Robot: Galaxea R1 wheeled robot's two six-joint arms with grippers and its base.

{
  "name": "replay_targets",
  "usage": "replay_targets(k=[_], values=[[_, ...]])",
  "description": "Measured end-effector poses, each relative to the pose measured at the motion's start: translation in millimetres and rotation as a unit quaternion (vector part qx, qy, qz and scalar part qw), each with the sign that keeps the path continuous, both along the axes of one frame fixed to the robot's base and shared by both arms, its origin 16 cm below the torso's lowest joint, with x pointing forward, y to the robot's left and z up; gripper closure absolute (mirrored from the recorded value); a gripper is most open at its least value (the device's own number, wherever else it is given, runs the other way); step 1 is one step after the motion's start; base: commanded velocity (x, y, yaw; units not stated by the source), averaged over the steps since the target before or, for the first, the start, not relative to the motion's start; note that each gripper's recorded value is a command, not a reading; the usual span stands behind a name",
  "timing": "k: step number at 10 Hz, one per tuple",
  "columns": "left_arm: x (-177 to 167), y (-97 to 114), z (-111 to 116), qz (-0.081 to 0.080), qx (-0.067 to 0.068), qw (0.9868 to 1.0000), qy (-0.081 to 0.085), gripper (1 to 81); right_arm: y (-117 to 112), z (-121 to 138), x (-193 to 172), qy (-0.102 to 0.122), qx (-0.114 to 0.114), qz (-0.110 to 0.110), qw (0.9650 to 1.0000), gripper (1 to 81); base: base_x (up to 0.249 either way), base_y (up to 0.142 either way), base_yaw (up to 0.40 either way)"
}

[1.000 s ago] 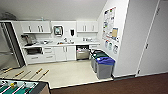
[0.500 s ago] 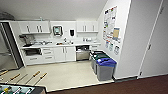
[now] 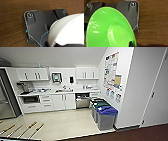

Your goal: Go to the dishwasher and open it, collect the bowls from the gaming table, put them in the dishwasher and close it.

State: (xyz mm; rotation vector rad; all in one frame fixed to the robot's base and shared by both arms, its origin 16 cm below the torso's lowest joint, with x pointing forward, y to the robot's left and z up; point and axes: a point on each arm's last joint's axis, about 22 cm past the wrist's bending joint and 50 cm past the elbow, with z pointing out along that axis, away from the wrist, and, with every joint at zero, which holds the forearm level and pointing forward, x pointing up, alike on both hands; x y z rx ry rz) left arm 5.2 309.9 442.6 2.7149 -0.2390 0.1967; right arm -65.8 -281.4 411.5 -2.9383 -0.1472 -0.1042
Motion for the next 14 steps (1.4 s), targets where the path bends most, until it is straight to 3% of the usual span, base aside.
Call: replay_targets(k=[14], values=[[-0.4,-0.7,-0.2,0.000,0.000,1.0000,0.000,81.1,0.5,-0.1,-0.1,0.000,0.000,0.000,1.0000,81.1,0.162,0.000,0.000]])
